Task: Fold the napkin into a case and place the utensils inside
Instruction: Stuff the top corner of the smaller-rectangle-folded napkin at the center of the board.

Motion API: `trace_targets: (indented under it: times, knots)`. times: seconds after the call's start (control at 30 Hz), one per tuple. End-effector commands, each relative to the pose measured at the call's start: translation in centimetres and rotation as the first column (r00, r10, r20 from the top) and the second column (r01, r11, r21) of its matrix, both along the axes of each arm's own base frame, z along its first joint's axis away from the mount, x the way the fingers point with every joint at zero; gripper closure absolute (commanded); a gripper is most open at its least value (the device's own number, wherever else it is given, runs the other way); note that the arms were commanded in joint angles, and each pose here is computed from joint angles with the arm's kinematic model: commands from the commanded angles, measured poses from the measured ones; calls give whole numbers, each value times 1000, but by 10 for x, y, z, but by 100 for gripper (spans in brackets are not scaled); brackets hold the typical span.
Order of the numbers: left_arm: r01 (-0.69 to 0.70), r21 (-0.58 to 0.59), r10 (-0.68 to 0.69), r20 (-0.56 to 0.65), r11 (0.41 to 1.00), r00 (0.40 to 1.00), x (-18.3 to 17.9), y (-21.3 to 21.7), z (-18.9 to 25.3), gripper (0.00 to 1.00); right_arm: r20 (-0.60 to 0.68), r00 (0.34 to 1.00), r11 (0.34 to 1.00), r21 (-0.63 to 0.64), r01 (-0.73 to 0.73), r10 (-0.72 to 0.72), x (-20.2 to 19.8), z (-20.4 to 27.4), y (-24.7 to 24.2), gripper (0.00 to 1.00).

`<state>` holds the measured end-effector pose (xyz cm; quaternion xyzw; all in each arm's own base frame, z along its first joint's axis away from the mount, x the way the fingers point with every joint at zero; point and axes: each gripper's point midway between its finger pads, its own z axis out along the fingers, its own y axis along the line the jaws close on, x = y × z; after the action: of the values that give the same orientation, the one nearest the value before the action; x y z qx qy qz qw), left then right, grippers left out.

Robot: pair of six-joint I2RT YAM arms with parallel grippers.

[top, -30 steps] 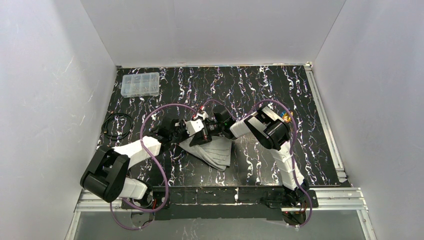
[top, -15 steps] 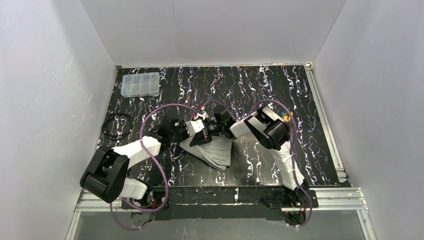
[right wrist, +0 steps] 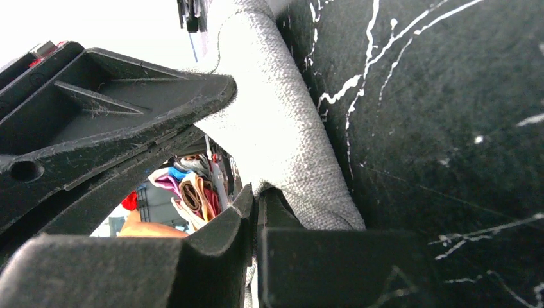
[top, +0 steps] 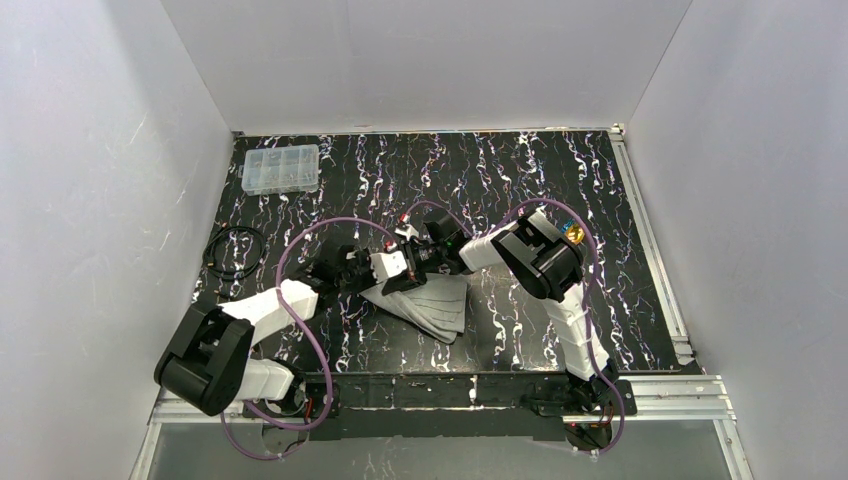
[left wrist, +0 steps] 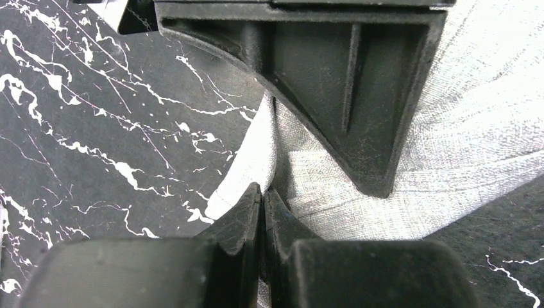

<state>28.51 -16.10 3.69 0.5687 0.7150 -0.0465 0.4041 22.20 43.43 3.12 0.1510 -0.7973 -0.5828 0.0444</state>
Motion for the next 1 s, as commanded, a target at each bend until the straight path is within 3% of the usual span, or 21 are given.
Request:
trace_targets:
  times: [0.0,0.67,0.97]
  knots:
    - [48,-12,-48,-1,999,999,-10,-3,2,100,24,1000,999,-40,15,-14,7,5,-3,99]
    - [65,-3,-65,4,998,998,-15,-7,1,100,90,996,1000,-1,20,-20,29,47,15,99]
    - [11,-43,-11,9,999,1000,-6,-11,14,100,68,997,986,-165,-23,35,20,-15,-5,99]
